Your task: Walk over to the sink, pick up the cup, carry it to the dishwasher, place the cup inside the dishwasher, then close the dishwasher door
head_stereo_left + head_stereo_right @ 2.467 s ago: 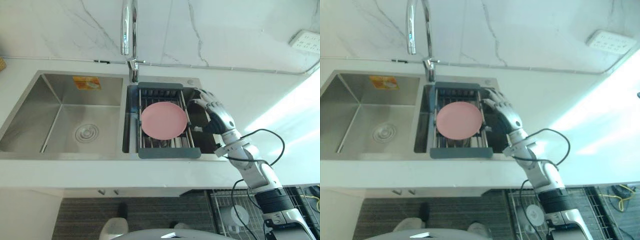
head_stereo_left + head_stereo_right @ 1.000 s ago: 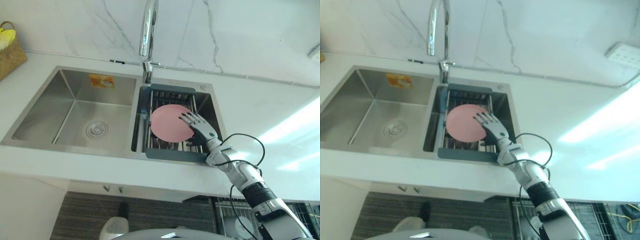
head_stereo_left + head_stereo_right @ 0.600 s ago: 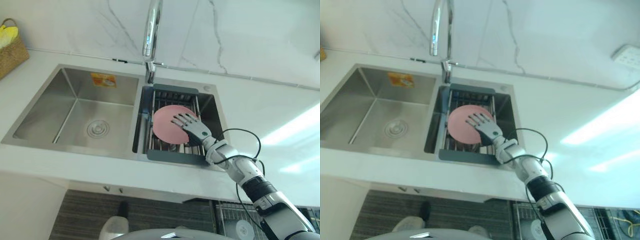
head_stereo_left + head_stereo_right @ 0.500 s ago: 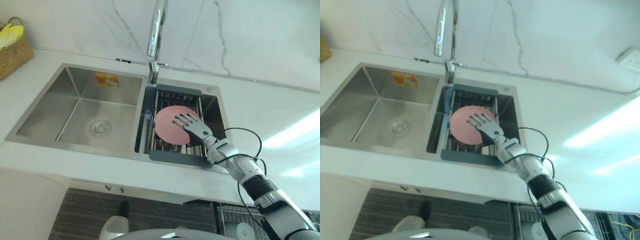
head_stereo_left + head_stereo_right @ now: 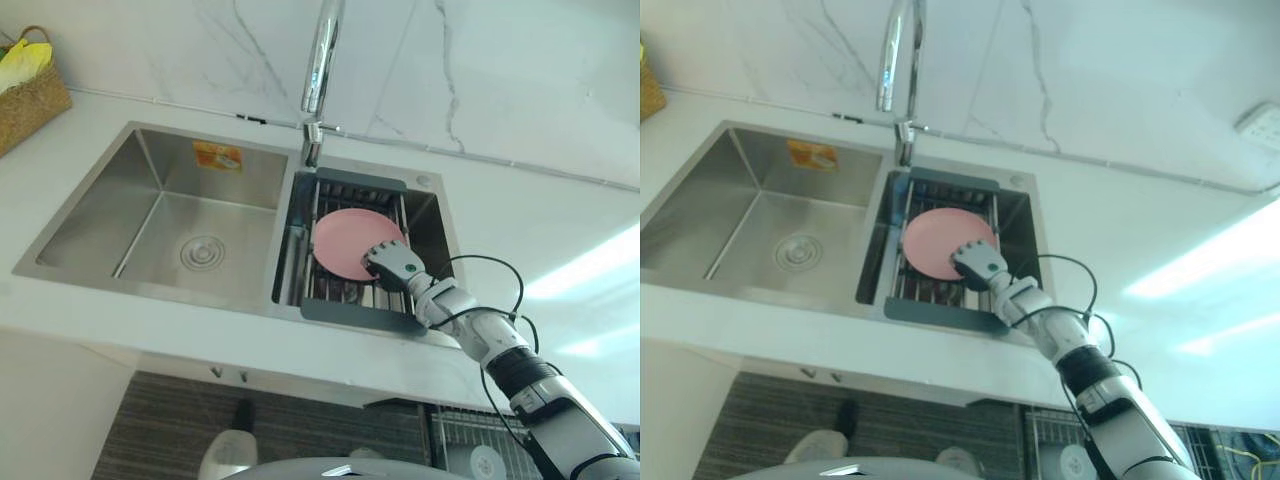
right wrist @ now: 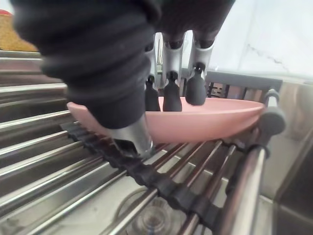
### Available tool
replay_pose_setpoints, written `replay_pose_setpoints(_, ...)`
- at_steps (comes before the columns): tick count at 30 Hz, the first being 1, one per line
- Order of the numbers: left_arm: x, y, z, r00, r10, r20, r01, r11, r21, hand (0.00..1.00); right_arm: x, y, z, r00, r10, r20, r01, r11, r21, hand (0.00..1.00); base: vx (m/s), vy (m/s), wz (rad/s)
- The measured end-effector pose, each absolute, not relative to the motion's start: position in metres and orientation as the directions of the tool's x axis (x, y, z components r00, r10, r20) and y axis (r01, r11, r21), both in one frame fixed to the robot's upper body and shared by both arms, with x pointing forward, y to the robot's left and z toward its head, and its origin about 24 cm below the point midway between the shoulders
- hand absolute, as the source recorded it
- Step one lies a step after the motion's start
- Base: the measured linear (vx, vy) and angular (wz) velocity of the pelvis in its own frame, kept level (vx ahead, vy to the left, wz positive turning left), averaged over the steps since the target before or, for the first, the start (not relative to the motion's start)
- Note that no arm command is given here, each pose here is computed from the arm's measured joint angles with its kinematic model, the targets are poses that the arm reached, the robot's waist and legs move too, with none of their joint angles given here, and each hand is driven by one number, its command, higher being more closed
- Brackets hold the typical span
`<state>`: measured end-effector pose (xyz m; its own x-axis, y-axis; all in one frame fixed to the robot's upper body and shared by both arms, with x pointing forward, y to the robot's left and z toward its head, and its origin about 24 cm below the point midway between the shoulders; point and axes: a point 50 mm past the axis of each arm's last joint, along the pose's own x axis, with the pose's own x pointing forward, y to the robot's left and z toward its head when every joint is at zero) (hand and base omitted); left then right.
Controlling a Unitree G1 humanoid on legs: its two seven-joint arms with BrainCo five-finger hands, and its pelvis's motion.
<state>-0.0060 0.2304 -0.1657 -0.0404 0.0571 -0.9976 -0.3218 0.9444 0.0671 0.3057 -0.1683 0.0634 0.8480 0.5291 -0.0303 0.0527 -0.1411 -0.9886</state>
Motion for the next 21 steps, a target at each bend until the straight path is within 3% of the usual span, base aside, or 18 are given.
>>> replay_pose_setpoints(21, -0.005, 0.225, -0.167, -0.025, 0.049, -0.998, -0.281, 0.958, 0.054, 0.00, 0.307, -0.173, 0.080, 0.831, 0.508, 0.225, 0.265, -0.007, -0.964, 1.00, 0.00, -0.002, 0.00)
